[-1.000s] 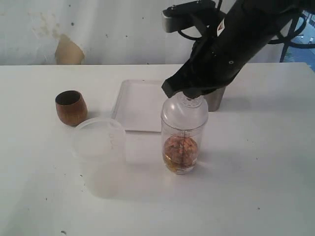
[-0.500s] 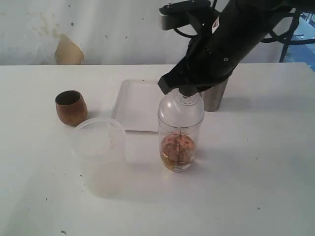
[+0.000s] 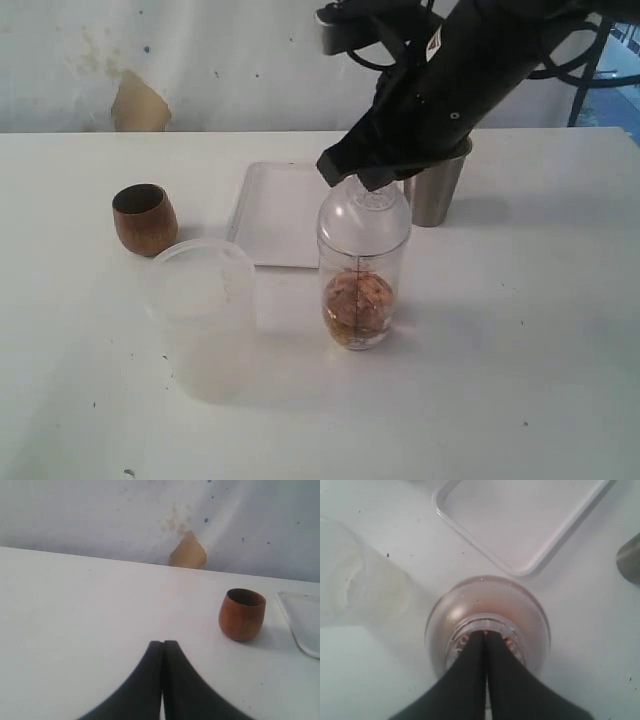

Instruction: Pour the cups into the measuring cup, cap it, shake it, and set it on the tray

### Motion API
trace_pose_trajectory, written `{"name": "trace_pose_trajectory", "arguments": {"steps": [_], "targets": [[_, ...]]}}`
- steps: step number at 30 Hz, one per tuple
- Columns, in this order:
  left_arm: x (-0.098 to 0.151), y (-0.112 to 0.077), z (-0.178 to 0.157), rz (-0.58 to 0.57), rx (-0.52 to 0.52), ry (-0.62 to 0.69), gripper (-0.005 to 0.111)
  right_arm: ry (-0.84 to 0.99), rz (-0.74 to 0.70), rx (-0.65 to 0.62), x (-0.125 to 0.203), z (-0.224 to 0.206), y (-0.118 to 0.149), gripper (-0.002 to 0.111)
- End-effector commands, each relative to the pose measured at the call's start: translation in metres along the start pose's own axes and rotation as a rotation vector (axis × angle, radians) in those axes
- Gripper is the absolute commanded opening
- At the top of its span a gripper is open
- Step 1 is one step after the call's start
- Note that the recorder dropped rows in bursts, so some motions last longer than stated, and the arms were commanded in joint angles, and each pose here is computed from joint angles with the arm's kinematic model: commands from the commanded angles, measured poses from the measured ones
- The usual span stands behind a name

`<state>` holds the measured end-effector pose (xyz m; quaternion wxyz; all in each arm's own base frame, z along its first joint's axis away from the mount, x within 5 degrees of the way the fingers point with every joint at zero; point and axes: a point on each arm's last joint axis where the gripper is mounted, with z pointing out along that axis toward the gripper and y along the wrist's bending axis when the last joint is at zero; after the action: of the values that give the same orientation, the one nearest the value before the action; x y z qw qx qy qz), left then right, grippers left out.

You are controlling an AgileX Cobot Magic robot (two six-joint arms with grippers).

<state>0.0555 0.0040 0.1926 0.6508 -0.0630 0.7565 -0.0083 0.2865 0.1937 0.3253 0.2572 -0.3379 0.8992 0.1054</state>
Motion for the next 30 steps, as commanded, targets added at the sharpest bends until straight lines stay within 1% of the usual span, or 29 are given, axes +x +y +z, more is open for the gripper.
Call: {"name": "trace_pose_trajectory", "arguments": {"steps": [1, 4, 15, 23, 27, 30], "targets": [[0.001, 0.000, 0.000, -0.004, 0.002, -0.008, 0.000, -0.076, -0.019, 0.014, -0.005, -0.018, 0.001, 0.000], [0.001, 0.000, 0.000, -0.004, 0.002, -0.008, 0.000, -0.089, -0.020, 0.015, -0.005, -0.024, 0.001, 0.000], [0.001, 0.000, 0.000, -0.004, 0.002, -0.008, 0.000, -0.090, -0.017, 0.012, -0.005, -0.024, 0.002, 0.000], [0.001, 0.000, 0.000, -0.004, 0.002, -0.008, 0.000, -0.019, -0.003, -0.004, 0.007, 0.000, 0.001, 0.000], [0.001, 0.000, 0.000, -0.004, 0.002, -0.008, 0.000, -0.026, -0.003, -0.004, 0.006, -0.003, 0.002, 0.000], [0.001, 0.000, 0.000, -0.004, 0.002, -0.008, 0.000, -0.076, -0.007, 0.005, 0.004, -0.015, 0.003, 0.000]]}}
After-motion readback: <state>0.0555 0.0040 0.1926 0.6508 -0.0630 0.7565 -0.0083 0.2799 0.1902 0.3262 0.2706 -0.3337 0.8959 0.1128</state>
